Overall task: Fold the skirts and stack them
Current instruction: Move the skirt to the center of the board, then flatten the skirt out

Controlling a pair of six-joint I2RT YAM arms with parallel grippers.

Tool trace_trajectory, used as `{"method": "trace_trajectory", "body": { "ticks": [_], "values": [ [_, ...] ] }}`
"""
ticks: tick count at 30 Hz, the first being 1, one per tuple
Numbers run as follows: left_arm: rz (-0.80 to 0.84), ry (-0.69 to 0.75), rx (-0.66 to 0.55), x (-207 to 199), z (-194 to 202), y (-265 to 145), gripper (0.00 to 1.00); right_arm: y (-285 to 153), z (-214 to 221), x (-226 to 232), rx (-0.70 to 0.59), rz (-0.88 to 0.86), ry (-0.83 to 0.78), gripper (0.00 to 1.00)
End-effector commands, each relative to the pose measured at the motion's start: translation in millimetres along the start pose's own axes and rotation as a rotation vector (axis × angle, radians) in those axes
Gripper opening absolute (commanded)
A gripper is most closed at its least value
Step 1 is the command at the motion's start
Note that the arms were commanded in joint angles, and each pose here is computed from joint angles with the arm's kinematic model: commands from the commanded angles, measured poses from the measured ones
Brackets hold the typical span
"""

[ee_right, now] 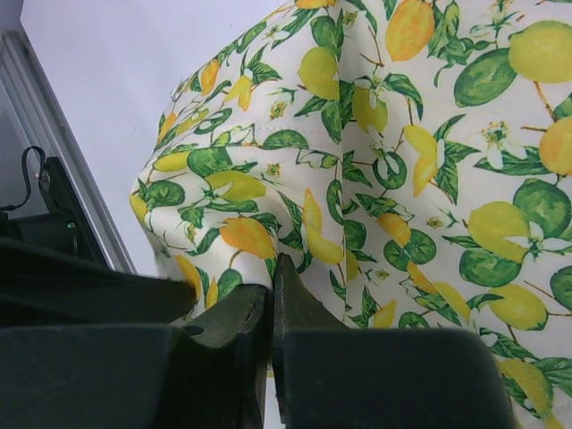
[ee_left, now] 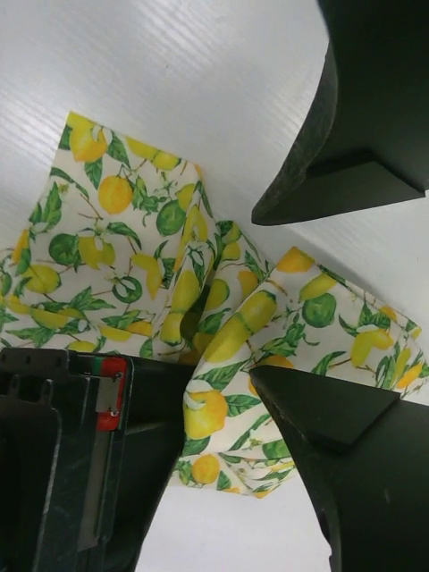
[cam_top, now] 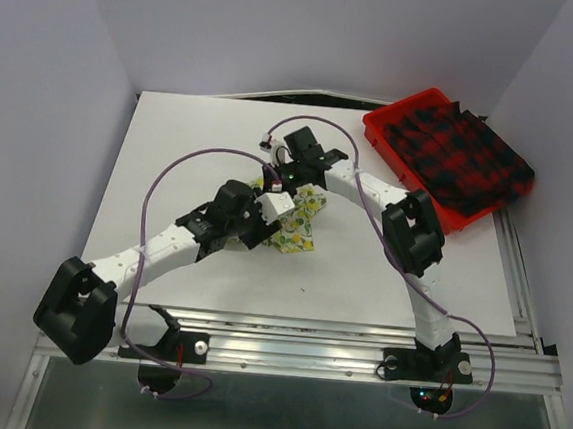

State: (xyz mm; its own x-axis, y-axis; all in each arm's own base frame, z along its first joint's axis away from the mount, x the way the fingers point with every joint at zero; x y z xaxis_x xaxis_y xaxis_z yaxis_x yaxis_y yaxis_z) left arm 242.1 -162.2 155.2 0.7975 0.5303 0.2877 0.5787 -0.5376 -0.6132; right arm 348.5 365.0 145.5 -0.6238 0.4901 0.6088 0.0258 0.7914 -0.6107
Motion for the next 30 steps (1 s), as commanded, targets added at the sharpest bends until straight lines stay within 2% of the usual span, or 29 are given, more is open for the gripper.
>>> {"method": "trace_trajectory", "body": {
  "ticks": [1,2,3,5,6,8,9,11,12,13,17,20,21,24,30],
  "values": [
    [-0.154,-0.057,0.001,20.4,-11.9,6.3,0.56,-10.2,-11.6,1.2,-0.038,-0.026,-0.007,0.01],
    [-0.197,-0.066,0.017,25.3,-11.7,6.2,0.47,-10.6,-10.9,1.0,-0.037,-0.024,-0.009,0.01],
    [-0.225,-0.073,0.033,28.8,-10.8,5.7,0.28,-11.9,-9.6,0.1,-0.038,-0.010,-0.013,0.01],
    [-0.255,-0.087,0.033,35.0,-14.7,1.9,0.03,-19.5,-11.3,-8.8,-0.052,0.012,-0.007,0.06],
    [-0.253,-0.103,0.032,38.8,-14.5,-1.1,0.00,-25.5,-12.8,-9.9,-0.061,0.018,-0.009,0.11],
    [-0.262,-0.147,0.007,53.2,-18.6,-15.3,0.00,-36.1,-12.7,-21.2,-0.072,0.038,-0.007,0.21],
    [-0.227,-0.156,-0.011,53.3,-21.5,-20.5,0.00,-44.9,-15.6,-20.6,-0.088,0.044,-0.014,0.43],
    [-0.232,-0.152,-0.081,64.4,-38.8,-45.3,0.00,-57.0,-13.3,-24.8,-0.090,0.074,-0.077,0.63],
    [-0.220,-0.157,-0.071,63.5,-36.1,-45.6,0.00,-56.3,-8.5,-27.6,-0.075,0.089,-0.063,0.68],
    [-0.215,-0.156,-0.086,64.0,-39.6,-52.5,0.00,-63.2,-8.4,-25.2,-0.075,0.101,-0.117,0.70],
    [-0.160,-0.170,-0.067,63.5,-44.7,-58.5,0.00,-74.5,23.6,-32.8,0.010,0.151,-0.229,0.72],
    [-0.103,-0.195,-0.026,57.6,-38.1,-54.1,0.00,-94.4,41.6,-32.5,0.052,0.198,-0.390,0.72],
    [-0.098,-0.199,-0.017,57.2,-36.0,-53.0,0.00,-95.3,60.1,-39.8,0.095,0.211,-0.431,0.72],
    [-0.095,-0.221,-0.002,60.8,-30.3,-51.0,0.00,-109.2,73.6,-31.3,0.079,0.201,-0.517,0.71],
    [-0.074,-0.283,0.001,76.5,-27.5,-51.1,0.00,-77.4,108.4,-17.3,0.086,0.182,-0.682,0.71]
  ]
}}
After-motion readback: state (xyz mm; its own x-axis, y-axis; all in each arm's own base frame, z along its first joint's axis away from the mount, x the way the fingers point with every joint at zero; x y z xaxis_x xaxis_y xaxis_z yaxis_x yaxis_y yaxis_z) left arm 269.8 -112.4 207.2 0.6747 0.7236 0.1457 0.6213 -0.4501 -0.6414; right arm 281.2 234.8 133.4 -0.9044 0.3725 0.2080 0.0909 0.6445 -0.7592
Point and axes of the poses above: each gripper's point midway between its finger pads, its own y axis out along the fingers, its own x axis along the line the jaws close on, z = x × y, the point moved 7 cm from there along -y, back along the fingers, and after that the axes turned 2 degrees about y, right-handed, at the moved point
